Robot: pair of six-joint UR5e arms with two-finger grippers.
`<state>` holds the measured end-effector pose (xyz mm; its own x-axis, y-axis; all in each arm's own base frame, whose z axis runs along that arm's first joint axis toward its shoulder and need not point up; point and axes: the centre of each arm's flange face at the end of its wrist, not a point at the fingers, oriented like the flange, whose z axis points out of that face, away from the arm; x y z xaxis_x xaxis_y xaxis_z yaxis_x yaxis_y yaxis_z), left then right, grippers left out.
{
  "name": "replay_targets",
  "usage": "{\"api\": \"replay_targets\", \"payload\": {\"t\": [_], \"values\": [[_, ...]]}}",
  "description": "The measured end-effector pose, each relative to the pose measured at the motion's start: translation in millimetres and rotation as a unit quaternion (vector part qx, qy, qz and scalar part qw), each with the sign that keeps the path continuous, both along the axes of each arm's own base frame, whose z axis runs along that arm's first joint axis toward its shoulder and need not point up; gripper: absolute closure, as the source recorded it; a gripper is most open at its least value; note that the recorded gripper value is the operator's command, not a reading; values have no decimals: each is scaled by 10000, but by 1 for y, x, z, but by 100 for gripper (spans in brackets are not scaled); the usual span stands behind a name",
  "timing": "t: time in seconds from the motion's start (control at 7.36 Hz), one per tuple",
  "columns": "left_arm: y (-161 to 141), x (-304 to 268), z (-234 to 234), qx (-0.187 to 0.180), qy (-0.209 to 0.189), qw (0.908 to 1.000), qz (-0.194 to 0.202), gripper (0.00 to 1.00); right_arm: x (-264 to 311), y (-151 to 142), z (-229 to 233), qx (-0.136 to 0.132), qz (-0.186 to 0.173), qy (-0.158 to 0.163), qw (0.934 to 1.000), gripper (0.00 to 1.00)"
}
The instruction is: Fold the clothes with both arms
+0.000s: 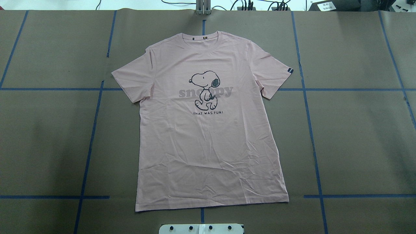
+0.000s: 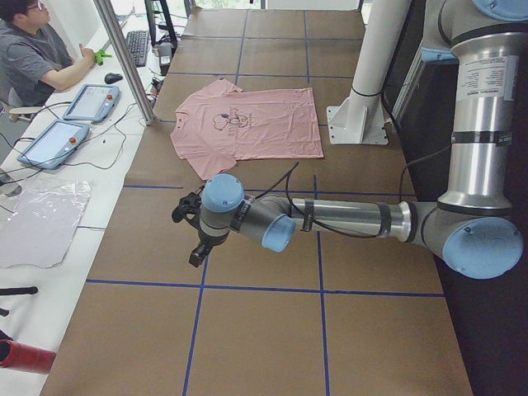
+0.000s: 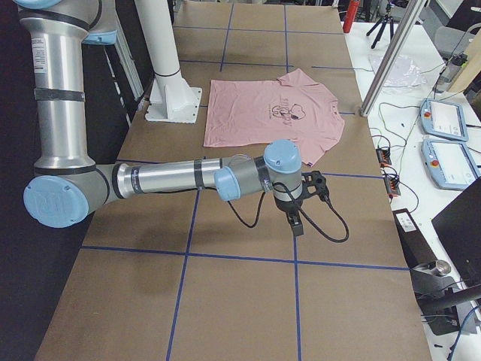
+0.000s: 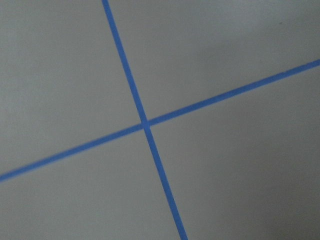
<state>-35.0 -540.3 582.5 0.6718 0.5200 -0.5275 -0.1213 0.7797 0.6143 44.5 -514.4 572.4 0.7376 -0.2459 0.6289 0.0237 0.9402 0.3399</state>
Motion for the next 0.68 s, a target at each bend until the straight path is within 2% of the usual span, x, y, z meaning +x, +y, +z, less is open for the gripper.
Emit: {"api": "replay_targets", "payload": {"t": [0.14, 0.27, 0.68], "values": [[-21, 1, -11, 360, 43, 9993, -25, 0, -1, -6, 0, 119, 4, -74, 9999, 0], [-33, 2, -21, 527, 105, 9985, -85, 0, -7, -17, -8, 214, 42, -153, 9996, 0], [-41, 3, -40, 599, 341, 9970, -342, 0, -98, -64, -66, -134, 246, -564, 9980, 0]]}}
